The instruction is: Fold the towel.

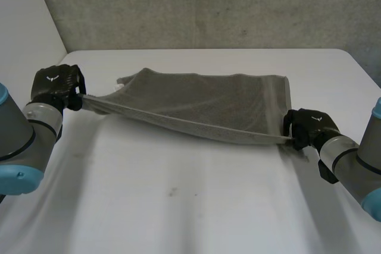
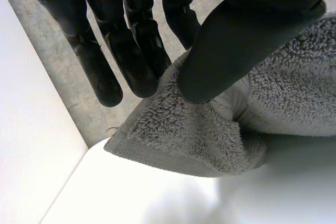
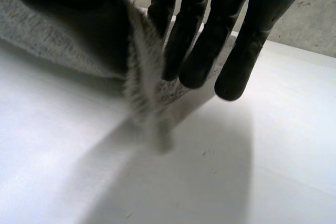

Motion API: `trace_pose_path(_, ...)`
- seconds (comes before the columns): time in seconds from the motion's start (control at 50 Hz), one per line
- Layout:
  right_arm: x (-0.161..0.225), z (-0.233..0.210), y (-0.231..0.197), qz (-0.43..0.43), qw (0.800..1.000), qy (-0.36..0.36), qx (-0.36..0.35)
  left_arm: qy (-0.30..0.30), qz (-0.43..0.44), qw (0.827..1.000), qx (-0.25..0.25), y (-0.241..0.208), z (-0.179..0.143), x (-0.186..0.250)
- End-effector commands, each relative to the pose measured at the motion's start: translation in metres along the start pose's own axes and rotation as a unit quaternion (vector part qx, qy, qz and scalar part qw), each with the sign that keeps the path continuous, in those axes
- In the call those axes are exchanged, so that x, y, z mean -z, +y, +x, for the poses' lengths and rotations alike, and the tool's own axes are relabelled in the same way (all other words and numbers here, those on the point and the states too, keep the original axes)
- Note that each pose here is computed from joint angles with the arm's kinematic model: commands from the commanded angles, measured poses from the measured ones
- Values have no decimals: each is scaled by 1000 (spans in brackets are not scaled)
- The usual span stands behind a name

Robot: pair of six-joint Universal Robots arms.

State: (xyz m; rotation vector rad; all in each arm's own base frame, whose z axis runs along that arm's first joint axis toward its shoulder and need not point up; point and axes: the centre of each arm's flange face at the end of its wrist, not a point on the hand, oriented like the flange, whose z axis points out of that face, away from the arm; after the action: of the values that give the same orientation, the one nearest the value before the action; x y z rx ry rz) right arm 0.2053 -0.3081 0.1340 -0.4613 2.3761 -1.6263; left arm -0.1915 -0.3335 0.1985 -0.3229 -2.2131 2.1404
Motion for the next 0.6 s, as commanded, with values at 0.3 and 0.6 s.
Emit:
trace_pose_path(0.3, 63, 7, -68, 12, 949, -40, 313, 21, -88, 991, -103, 19, 4, 64)
trace_pose_path(0.6, 148, 7, -64, -166, 899, -117, 388, 54, -85, 974, -201, -12, 10, 159)
